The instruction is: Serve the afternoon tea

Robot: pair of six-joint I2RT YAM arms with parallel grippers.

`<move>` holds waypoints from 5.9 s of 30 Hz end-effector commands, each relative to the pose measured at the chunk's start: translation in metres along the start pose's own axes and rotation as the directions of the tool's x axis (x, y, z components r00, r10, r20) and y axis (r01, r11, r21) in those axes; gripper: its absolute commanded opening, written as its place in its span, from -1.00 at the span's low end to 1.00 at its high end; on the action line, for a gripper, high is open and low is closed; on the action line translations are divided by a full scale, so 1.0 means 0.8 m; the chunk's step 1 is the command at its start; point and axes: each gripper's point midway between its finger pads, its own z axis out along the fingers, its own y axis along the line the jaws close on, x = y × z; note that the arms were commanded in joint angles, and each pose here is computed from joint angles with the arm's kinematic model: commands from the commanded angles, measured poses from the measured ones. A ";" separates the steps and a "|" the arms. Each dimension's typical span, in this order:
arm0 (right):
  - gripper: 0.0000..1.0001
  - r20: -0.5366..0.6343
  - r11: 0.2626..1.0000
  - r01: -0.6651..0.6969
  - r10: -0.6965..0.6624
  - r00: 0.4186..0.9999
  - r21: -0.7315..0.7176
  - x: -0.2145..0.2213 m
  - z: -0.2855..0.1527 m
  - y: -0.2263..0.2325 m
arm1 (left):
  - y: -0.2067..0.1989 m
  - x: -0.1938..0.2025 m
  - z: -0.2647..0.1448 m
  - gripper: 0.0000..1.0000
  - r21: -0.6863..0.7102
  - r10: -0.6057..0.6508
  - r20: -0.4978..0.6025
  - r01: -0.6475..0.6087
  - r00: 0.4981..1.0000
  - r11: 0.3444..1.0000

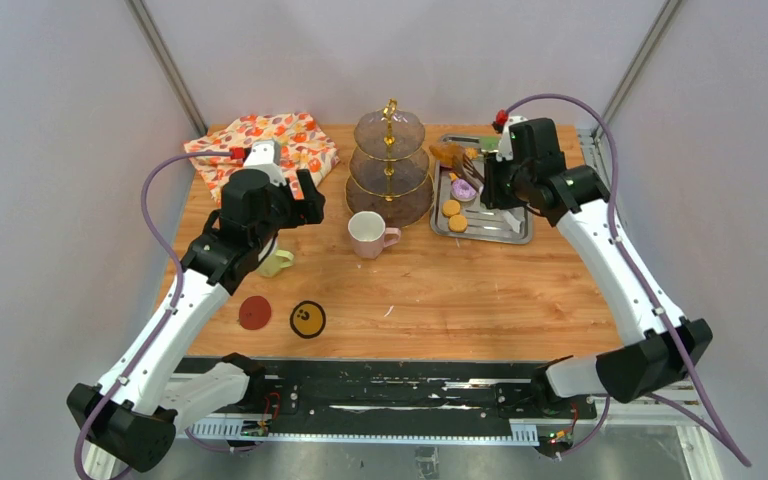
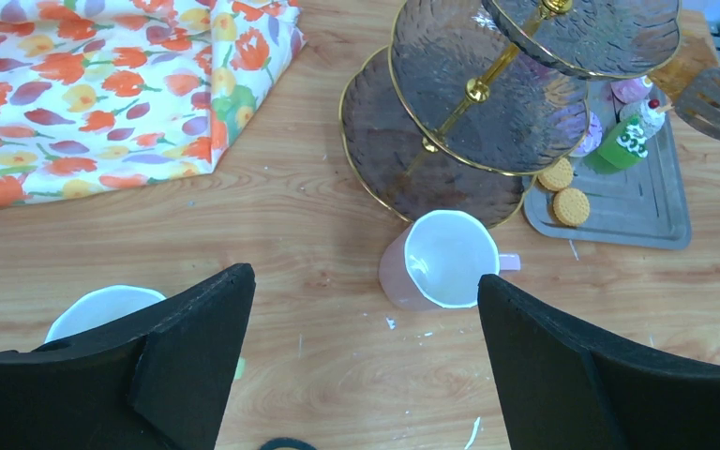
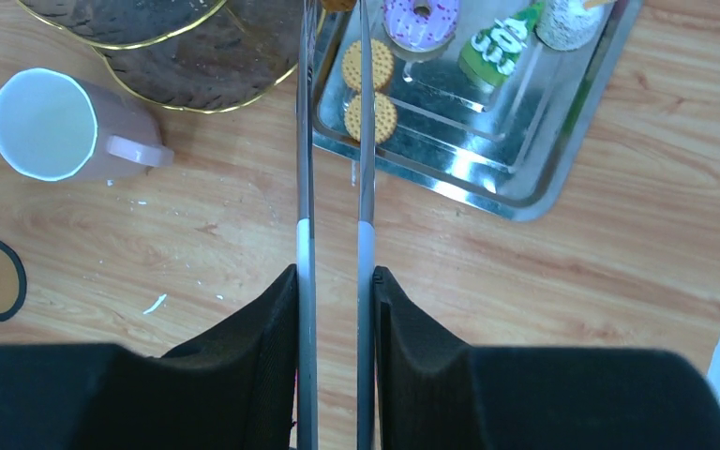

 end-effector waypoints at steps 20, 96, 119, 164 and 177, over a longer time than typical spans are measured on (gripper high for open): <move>-0.99 0.047 0.980 0.109 -0.103 0.994 -0.167 -0.081 0.084 0.071 | 0.012 -0.015 -0.020 0.89 -0.050 0.010 0.042 -0.008 0.999 0.999; -0.10 -0.240 0.999 0.009 0.000 0.971 0.038 0.100 0.104 -0.022 | 0.006 -0.002 -0.011 0.89 -0.021 0.008 0.009 -0.008 1.000 1.000; -0.22 -0.307 0.997 0.066 -0.049 0.950 0.046 0.117 0.121 -0.019 | 0.007 0.005 -0.006 0.89 -0.027 0.006 -0.010 -0.006 1.000 1.000; -0.57 0.222 0.998 0.041 -0.032 0.975 -0.037 -0.084 -0.046 0.014 | 0.027 0.000 -0.020 0.90 -0.099 0.041 0.004 -0.040 0.999 0.994; -0.50 0.304 0.974 0.139 -0.080 0.949 -0.178 -0.157 -0.024 0.095 | 0.033 0.004 -0.029 0.90 -0.109 0.032 0.012 -0.031 0.999 0.994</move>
